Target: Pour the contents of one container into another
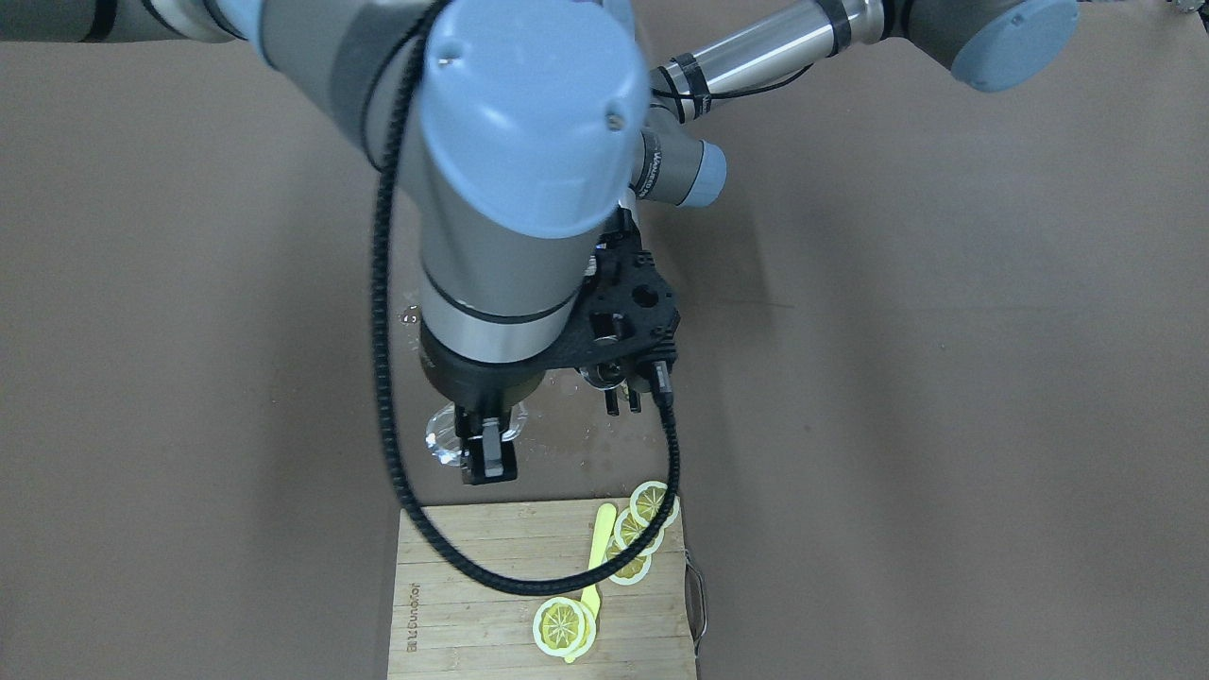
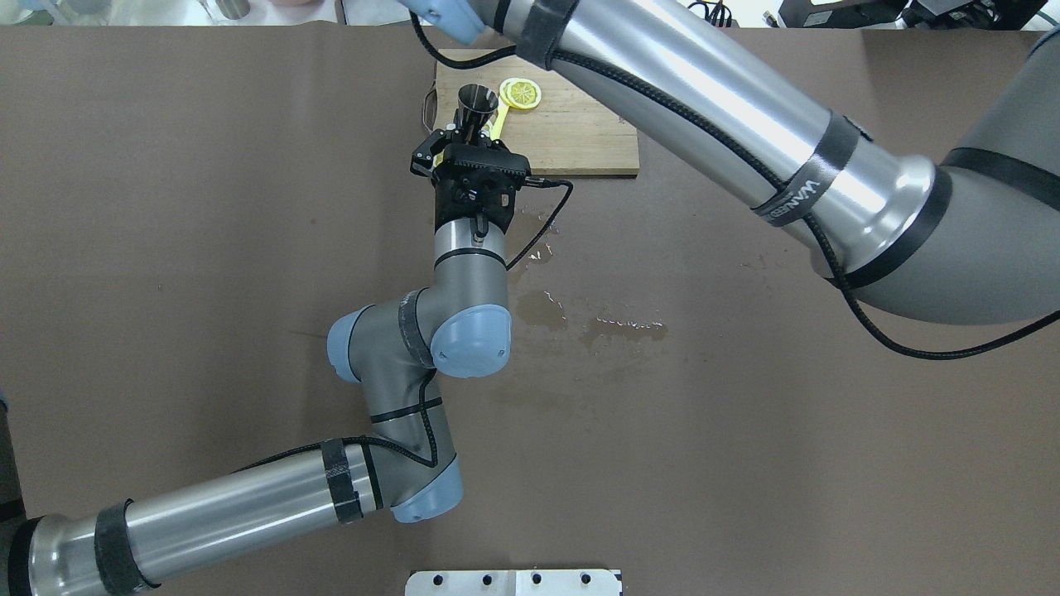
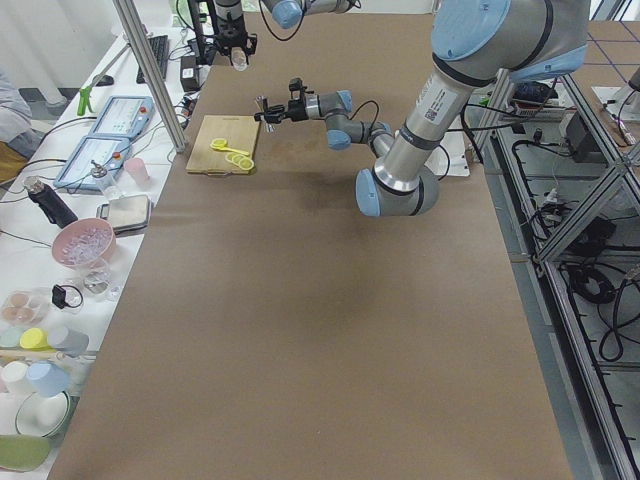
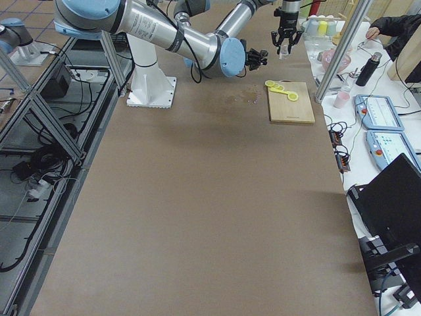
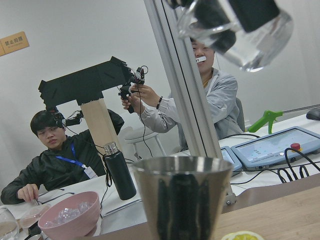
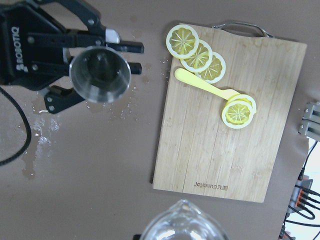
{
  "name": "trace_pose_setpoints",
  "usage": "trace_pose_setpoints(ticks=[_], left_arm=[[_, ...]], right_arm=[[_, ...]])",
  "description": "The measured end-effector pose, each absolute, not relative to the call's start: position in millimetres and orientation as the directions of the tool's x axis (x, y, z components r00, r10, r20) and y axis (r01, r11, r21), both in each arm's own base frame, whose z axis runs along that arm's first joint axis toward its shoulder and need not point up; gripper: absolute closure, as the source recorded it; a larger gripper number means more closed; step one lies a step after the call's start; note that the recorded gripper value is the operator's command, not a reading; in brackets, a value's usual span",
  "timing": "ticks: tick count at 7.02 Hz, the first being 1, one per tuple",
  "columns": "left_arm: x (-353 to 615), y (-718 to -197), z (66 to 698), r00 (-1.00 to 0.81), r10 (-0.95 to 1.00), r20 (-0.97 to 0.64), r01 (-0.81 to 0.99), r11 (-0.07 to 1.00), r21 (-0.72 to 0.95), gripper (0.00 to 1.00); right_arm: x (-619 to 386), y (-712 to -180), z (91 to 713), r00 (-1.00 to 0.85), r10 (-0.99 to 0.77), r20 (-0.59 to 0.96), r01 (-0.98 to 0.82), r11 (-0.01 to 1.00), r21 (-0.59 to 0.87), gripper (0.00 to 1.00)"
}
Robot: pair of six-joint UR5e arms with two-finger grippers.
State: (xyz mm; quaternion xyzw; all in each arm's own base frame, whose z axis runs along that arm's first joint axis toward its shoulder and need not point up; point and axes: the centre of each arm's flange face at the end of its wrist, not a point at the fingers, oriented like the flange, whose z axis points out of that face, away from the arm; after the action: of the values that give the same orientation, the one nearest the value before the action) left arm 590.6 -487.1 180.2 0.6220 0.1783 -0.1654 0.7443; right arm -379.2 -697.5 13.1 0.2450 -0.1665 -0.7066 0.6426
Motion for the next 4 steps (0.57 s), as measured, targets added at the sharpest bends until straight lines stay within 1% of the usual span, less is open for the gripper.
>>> trace_pose_setpoints(ticks=[4], left_arm=[[589,-489,180,0.881,-0.027,-0.472,0.469,0.170,0.867,1.00]], right_arm=[[-296,-666,103,0.019,-0.981,-0.195,0.759,-0.113,0.641,1.00]])
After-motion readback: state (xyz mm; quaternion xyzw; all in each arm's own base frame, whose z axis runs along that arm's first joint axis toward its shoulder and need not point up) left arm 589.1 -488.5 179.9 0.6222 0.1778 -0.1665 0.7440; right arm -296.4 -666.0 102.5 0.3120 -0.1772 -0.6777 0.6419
